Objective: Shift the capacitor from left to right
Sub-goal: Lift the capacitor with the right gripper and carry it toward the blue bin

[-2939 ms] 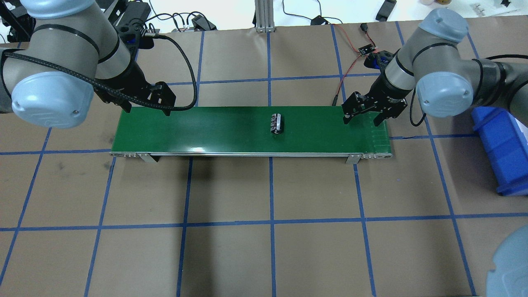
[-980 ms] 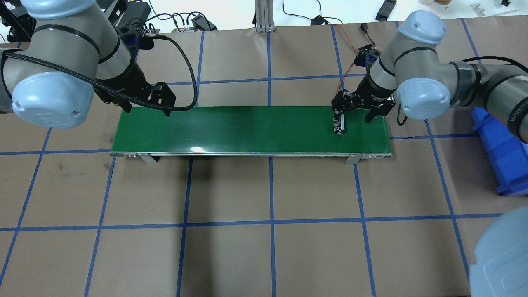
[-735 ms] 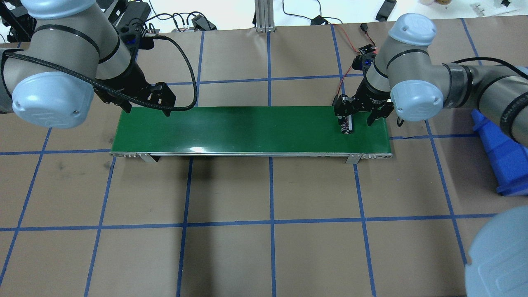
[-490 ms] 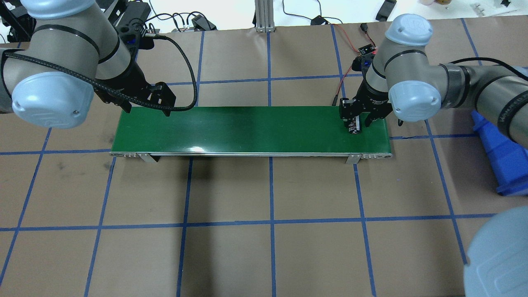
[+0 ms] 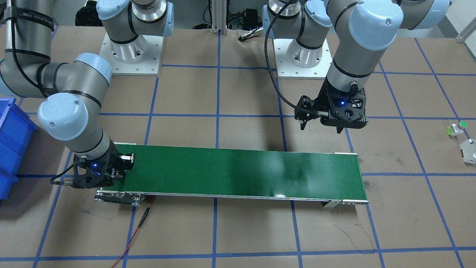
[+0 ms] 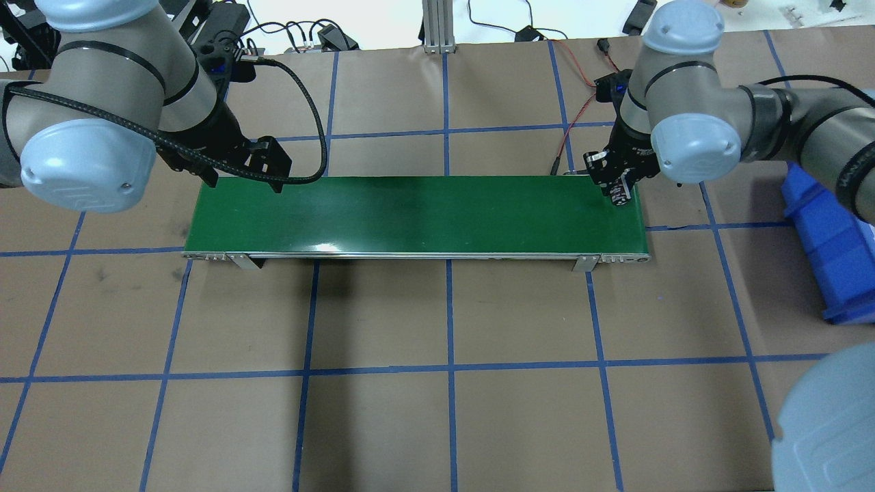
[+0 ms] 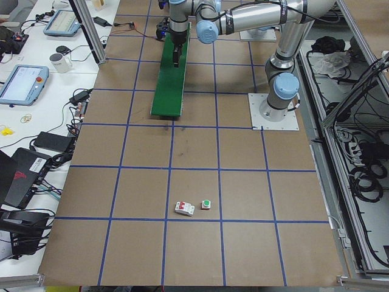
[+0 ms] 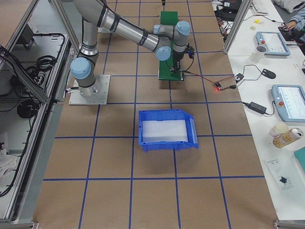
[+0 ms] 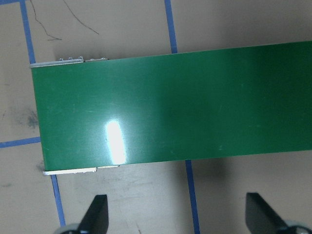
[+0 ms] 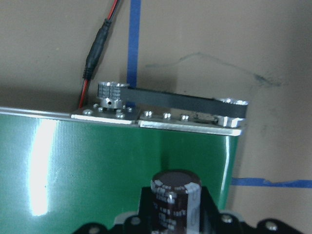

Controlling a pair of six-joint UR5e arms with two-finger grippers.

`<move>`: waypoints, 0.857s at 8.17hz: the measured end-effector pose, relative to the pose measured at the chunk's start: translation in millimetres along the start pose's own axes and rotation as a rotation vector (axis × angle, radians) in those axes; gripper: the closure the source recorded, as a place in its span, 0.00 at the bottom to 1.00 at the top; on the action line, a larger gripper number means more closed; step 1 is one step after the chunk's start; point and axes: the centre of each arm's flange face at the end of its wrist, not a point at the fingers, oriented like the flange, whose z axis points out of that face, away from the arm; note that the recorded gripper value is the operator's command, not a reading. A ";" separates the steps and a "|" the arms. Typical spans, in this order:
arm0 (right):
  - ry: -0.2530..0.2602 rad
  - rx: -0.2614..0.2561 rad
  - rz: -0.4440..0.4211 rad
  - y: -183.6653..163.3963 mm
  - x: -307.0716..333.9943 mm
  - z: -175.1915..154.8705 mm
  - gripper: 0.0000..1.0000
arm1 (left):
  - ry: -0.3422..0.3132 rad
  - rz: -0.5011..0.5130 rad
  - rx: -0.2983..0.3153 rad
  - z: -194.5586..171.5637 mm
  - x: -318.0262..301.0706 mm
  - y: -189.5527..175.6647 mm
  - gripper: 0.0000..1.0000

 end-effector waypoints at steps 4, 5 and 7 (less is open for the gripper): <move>0.097 0.017 0.008 -12.1 101.8 -71.0 1.00 | 0.001 -0.001 0.001 -0.7 0.2 0.3 0.00; 0.106 0.017 -0.018 -6.1 155.6 -80.0 1.00 | 0.001 -0.001 0.001 -0.4 0.2 0.4 0.00; 0.125 0.022 -0.123 15.9 266.8 -96.8 1.00 | 0.002 -0.001 0.000 0.0 0.2 0.3 0.00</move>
